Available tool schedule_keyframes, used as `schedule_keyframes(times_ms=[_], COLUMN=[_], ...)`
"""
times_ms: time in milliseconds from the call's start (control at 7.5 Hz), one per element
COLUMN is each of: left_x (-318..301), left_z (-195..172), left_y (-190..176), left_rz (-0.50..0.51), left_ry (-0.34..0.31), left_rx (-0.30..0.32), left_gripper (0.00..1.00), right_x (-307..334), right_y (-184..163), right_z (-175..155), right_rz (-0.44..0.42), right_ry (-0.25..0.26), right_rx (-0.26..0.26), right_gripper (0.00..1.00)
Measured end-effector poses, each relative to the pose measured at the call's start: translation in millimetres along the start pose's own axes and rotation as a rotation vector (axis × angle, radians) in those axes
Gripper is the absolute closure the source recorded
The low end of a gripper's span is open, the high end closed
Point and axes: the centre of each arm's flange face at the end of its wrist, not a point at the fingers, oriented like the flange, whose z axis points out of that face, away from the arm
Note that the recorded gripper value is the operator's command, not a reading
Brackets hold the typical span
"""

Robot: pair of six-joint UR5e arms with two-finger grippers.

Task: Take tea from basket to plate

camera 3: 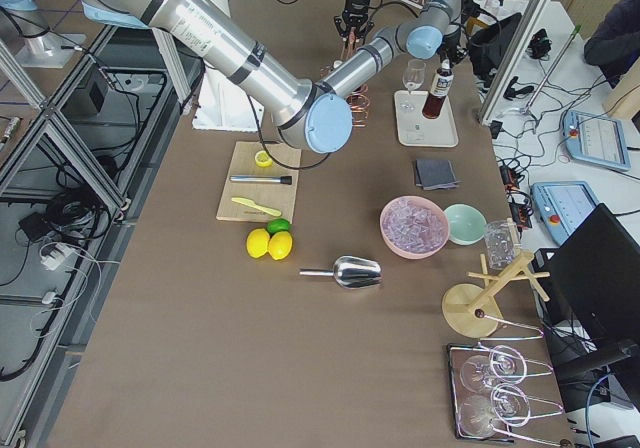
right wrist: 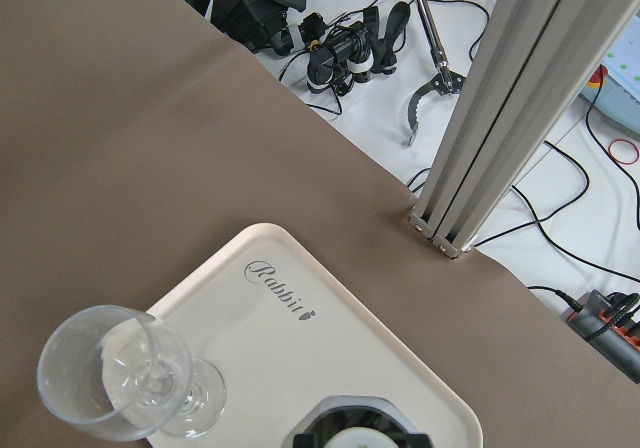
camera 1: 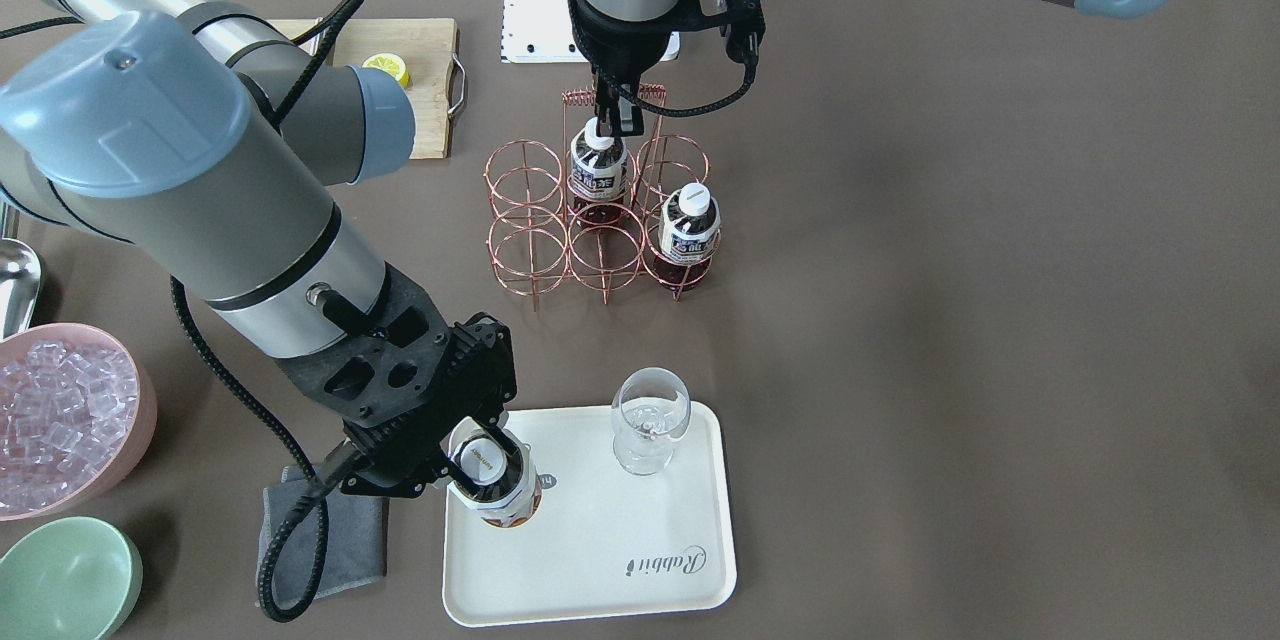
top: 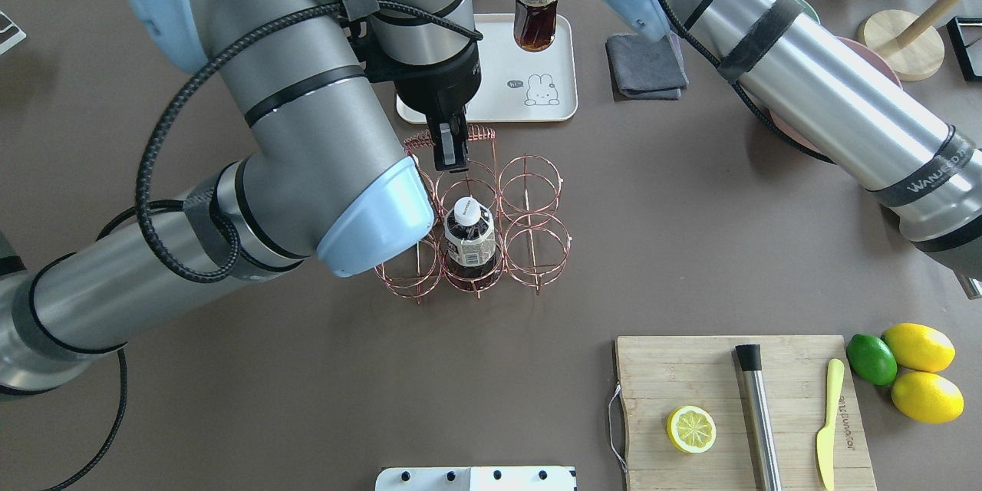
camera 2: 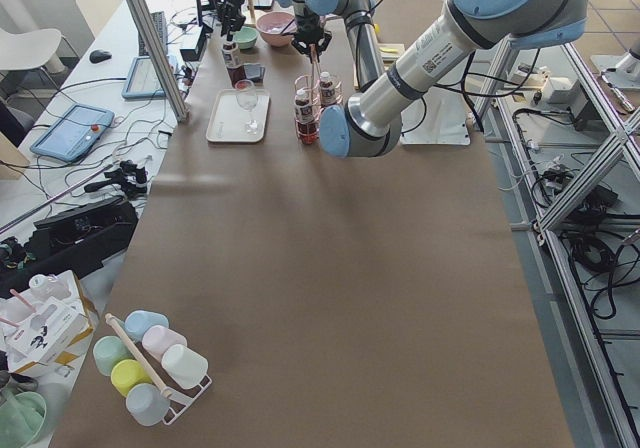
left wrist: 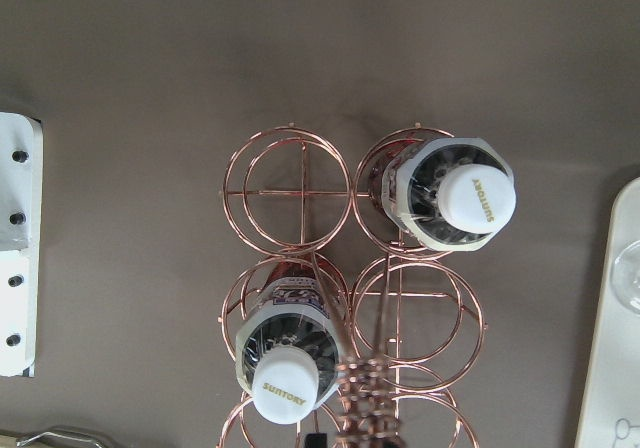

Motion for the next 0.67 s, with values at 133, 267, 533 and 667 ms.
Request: schedule_keyframes(times_ms=[133,267,533,667], left_x=[3.9,8.3,12.9,13.6], left_z=[-17.4,-43.4,-82.4,-98.4], left_y=[-15.5,-38.0,-76.9,-102.9], left_rz=[-0.014,-0.035,-0.051,-0.039], left_ry=[0.019,0.047,0.066,0.069], left_rx=[-0.004,-0.013,-0.01,-0.001], left_gripper=[1.0,1.0,1.0,1.0], right_x=[-2.5,-5.4,-5.1,-2.3], right_y=[4.3,8.6,22.9,28.9], right_z=[7.0,13.1,20.9,16.3], right_rz=[-0.001,0.001,0.019,0.029], right_ry=[0.011,0.016,0.004,-0.007], right_rx=[0.009,0.019,0.059,0.095], right_gripper=[1.0,1.0,1.0,1.0])
